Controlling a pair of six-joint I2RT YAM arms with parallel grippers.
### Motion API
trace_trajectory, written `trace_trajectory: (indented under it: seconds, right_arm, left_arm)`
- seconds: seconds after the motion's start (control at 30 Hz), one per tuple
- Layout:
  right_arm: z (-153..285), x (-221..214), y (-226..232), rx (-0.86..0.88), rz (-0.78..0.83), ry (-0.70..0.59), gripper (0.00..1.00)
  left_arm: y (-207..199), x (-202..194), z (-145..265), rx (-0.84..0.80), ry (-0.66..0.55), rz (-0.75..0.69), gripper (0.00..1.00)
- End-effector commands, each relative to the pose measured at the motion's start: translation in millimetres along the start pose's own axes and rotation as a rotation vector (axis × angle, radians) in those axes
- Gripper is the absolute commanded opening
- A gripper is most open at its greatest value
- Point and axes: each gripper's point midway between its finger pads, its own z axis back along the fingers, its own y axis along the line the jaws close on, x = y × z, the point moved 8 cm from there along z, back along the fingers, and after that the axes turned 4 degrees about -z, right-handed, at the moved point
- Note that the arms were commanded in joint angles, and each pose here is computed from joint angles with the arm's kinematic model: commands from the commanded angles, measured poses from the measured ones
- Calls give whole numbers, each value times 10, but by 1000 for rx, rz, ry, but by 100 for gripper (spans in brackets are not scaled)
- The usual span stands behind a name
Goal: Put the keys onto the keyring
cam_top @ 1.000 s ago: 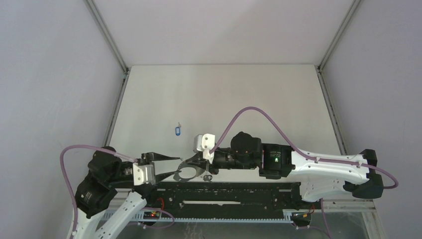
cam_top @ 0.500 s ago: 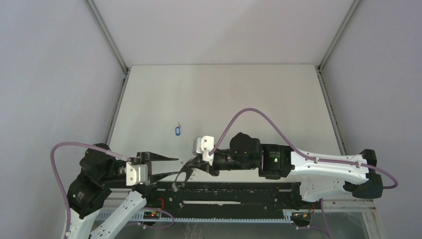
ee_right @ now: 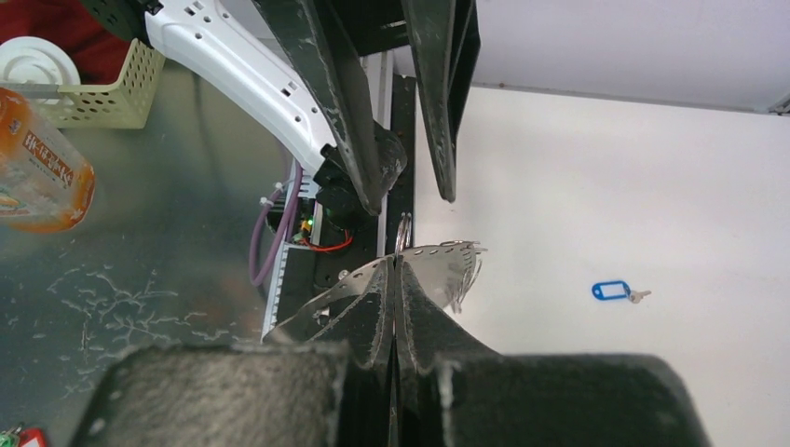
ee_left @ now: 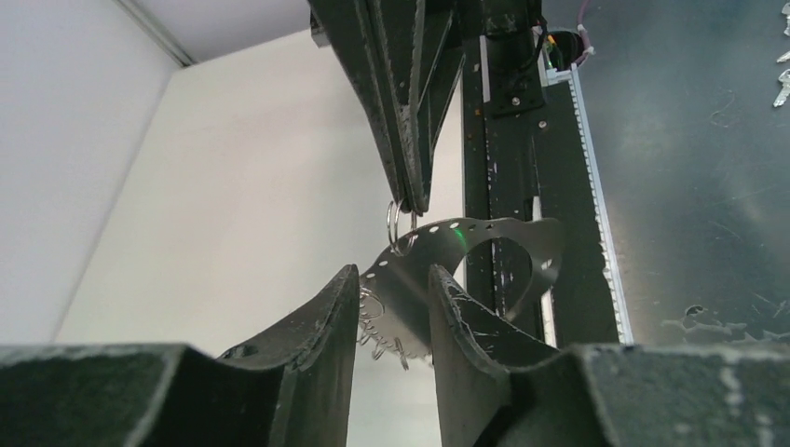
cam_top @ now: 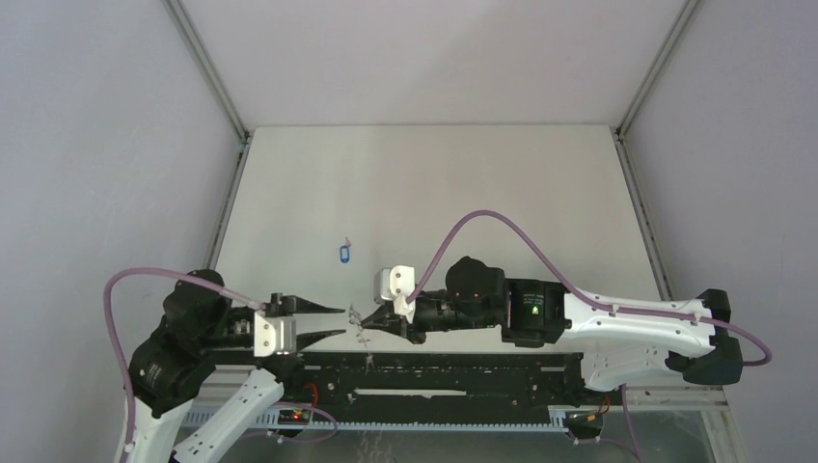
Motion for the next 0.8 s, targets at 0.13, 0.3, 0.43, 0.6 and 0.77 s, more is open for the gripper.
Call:
trace_trajectory:
  seconds: [0.13,0.3,0.43,0.6,0.77]
  right_arm:
    - [93,253,9,11,9,-118,0]
    - [75,266,10,14,7,-127,0]
    - [60,271,8,15,6,-134,0]
    - [50,272,7,16,3,-136,0]
    - [25,268,7,18,0,-138,0]
  left_arm:
    - [56,-69,-106,6,-20,103,37]
    - [21,-95,-133,-13,-34,149,33]
    - [15,-106,-148,-20,-43,158,31]
    - [11,-89,-147,-24,-54,153,28]
    - [-11,-46,-146,-44,-82,156,26]
